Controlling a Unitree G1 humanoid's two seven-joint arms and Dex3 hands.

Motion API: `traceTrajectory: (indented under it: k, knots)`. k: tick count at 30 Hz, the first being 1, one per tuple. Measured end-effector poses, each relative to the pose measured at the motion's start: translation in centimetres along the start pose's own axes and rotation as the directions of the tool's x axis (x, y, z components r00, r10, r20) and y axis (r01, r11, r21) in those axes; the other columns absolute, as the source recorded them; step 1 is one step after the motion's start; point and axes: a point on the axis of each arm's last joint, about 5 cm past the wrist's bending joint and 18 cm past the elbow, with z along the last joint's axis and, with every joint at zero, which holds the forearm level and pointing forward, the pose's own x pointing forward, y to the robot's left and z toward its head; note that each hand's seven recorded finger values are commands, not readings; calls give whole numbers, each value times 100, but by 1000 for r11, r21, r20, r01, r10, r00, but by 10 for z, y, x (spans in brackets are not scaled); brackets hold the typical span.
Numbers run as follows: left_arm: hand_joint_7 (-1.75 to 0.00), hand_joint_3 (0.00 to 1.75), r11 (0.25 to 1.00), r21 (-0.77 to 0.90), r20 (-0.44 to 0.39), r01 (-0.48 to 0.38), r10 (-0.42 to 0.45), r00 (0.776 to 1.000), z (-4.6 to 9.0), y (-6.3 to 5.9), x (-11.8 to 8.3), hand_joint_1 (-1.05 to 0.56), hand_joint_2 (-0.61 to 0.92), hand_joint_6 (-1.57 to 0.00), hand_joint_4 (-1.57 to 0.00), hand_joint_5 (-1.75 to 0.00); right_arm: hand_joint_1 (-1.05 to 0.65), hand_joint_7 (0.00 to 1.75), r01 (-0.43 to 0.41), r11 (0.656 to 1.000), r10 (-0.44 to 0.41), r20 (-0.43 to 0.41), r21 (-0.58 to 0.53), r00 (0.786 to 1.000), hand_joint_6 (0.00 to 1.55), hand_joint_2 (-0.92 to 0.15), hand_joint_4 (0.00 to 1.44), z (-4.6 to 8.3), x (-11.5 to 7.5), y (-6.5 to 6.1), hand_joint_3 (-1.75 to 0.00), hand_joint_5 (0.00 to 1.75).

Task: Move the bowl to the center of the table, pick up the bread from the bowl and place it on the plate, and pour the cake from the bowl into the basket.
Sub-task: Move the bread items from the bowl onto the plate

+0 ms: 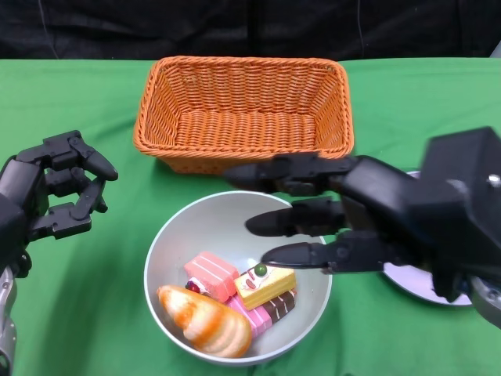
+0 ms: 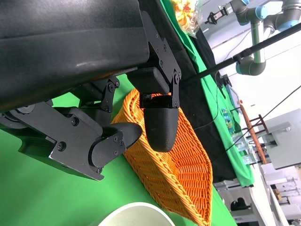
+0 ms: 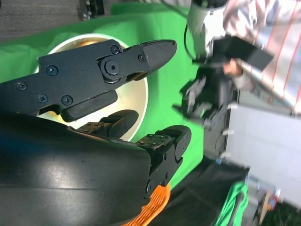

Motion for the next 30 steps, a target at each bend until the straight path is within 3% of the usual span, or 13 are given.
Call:
traceTrajectory:
  k: [7, 12, 15, 21, 25, 30]
  knots:
    - [-133, 97, 1000, 2, -3, 5, -5, 1000, 0, -1, 1, -9, 62, -74, -74, -165, -81, 0, -78, 997, 77, -60, -26, 995, 34, -92, 54, -1, 19, 2, -19, 2]
    - [-134, 98, 1000, 4, -6, 9, -9, 1000, 0, -1, 1, -11, 61, -73, -66, -172, -87, 0, -173, 984, 166, -130, -47, 978, 31, -92, 50, -5, 31, 1, -24, 0]
    - [-128, 96, 1000, 3, -8, 9, -9, 1000, 0, -1, 1, -7, 63, -75, -70, -166, -88, 0, -210, 977, 200, -158, -47, 967, 31, -92, 52, -6, 36, -2, -24, 1]
    - [-126, 94, 1000, -1, -13, 7, -7, 1000, -1, -1, 1, -5, 64, -77, -73, -161, -89, 0, -288, 956, 268, -231, -55, 935, 27, -92, 49, -8, 46, -7, -24, 1]
    - [-128, 95, 1000, -8, -22, 6, -7, 1000, -3, -2, 0, -5, 64, -77, -74, -161, -92, 0, -390, 919, 358, -289, -59, 888, 21, -92, 50, -10, 48, -8, -31, 1]
    - [-130, 97, 1000, -10, -28, 6, -7, 1000, -3, -2, 0, -6, 63, -77, -75, -161, -95, 0, -440, 895, 398, -311, -76, 863, 18, -92, 52, -6, 51, -10, -35, 2]
